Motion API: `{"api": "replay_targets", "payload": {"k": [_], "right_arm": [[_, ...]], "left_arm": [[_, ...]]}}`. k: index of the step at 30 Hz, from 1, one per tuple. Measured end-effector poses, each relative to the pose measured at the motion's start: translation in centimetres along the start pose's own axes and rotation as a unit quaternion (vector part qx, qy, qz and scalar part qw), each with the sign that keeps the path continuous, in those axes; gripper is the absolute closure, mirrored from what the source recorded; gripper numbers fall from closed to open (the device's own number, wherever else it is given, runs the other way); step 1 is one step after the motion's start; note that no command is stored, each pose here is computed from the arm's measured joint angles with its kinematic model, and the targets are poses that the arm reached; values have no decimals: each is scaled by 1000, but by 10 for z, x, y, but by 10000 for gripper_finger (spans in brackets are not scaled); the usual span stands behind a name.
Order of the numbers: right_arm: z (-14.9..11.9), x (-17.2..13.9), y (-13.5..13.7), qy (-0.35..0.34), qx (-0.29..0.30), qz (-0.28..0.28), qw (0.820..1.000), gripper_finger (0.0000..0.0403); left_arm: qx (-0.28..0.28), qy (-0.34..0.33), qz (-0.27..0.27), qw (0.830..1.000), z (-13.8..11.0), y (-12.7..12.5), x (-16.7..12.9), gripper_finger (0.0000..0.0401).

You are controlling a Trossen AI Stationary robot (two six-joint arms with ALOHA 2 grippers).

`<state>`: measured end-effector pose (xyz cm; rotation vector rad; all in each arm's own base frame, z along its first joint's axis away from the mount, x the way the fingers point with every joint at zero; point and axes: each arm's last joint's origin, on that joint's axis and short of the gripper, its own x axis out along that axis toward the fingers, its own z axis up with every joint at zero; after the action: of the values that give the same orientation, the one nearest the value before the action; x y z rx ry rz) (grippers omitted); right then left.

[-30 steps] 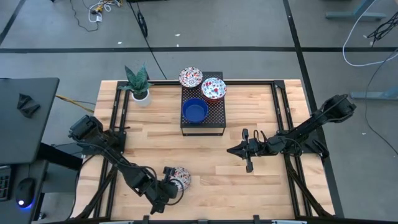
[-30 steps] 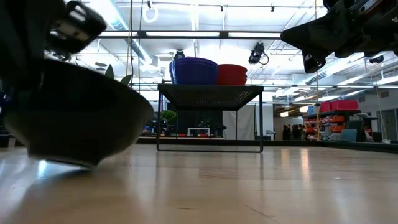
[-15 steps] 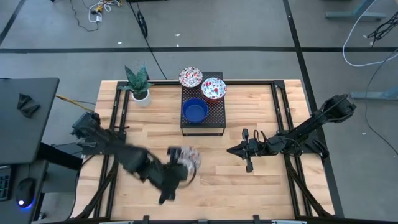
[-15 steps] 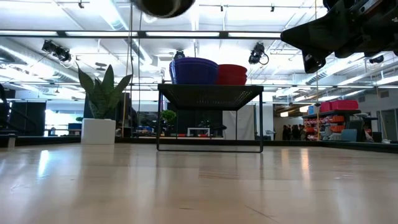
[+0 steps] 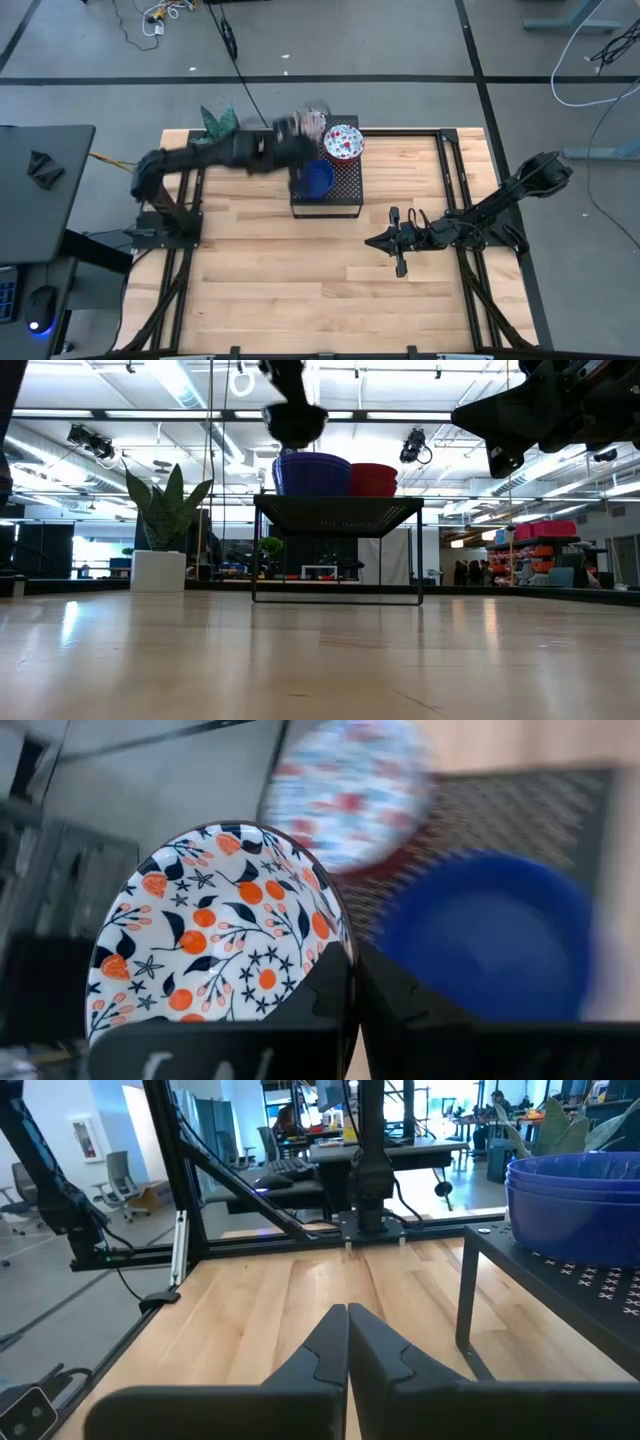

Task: Pick & Place Mini bowls
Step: Stack the orange patterned bowl on top of the other orange patterned bowls on the shelf

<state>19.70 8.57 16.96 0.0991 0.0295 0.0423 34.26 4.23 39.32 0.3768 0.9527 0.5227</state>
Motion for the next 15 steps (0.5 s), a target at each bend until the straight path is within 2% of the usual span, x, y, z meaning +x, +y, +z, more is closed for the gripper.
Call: {"api": "replay_targets", "payload": {"k": [4, 7, 10, 15], "right_arm": [[0, 0, 0, -1, 7, 0, 1000, 394], [2, 0, 0, -8, 11, 1, 1000, 394], [3, 0, 0, -12, 11, 2, 1000, 394], [3, 0, 0, -14, 12, 2, 1000, 394]], "left_arm": [[-70, -34, -4, 997, -1, 47, 30, 390], [-96, -48, -33, 994, -7, 66, 46, 390], [-112, -58, -44, 991, -13, 73, 61, 390], [-105, -45, -51, 992, -22, 65, 80, 390]]}}
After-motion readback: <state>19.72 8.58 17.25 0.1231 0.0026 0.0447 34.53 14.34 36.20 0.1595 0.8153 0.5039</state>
